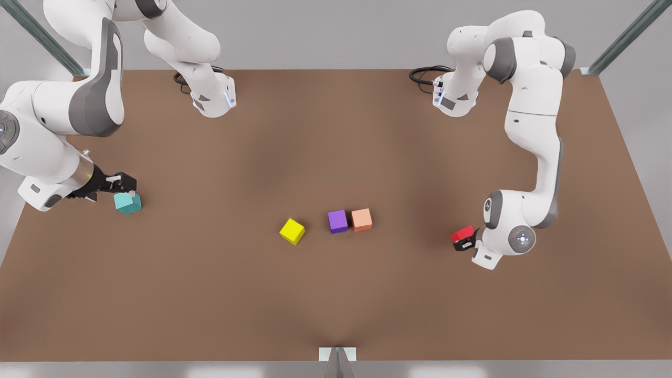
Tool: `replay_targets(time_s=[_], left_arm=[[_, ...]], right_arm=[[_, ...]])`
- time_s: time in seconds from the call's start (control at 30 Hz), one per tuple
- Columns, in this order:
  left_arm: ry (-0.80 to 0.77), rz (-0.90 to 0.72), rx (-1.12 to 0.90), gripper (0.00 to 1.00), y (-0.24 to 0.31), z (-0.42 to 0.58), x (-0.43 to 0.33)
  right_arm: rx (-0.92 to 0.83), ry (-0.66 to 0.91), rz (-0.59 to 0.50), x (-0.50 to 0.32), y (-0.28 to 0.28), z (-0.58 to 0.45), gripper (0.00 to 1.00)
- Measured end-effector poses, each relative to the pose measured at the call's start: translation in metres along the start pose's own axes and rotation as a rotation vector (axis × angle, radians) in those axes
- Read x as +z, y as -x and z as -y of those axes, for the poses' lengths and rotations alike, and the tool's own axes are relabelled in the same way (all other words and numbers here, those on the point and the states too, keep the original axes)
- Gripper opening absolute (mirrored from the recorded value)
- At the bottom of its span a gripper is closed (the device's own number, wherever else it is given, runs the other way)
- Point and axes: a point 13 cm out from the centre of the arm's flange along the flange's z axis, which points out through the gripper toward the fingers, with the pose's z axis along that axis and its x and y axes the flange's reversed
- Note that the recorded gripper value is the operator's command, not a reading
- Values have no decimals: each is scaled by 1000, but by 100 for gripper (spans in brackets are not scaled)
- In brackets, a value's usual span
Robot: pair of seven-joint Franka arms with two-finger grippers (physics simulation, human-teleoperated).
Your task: Pick up red wooden cube and pass to hand red wooden cube and place in blue wooden cube
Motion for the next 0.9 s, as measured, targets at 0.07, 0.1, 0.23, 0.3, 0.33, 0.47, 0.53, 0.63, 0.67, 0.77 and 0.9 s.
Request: replay_targets(time_s=[0.07, 0.1, 0.23, 0.3, 0.33, 0.47, 0.53, 0.63, 0.67, 0.77, 0.9], left_arm=[[2, -6, -8, 100, 2, 1, 14], [2, -6, -12, 100, 3, 1, 20], [1, -1, -24, 100, 4, 1, 28], [2, -3, -27, 100, 1, 0, 30], [8, -9, -24, 100, -5, 1, 33], [14, -11, -22, 72, -11, 4, 37], [11, -5, -28, 67, -8, 3, 35], [-22, 37, -12, 59, 3, 34, 12], [-46, 51, 7, 57, 0, 58, -1], [-267, 63, 62, 57, -34, 182, -91], [-585, -171, 227, 57, -212, 389, -164]], right_arm=[[-2, -1, 0, 0, 1, -1, 100], [-3, -1, 0, 0, 1, -1, 100], [-6, -1, 0, 1, 1, -2, 100], [-7, -1, 1, 1, 2, -2, 100], [-8, -1, 1, 1, 2, -3, 100], [-9, -1, 0, 2, 2, -3, 100], [-9, -1, 0, 2, 2, -3, 100], [-9, 0, 0, 2, 2, -3, 100], [-10, 0, 0, 2, 2, -3, 100], [-29, 26, -8, 16, 16, -8, 100], [-128, 446, -128, 147, 71, -67, 100]])
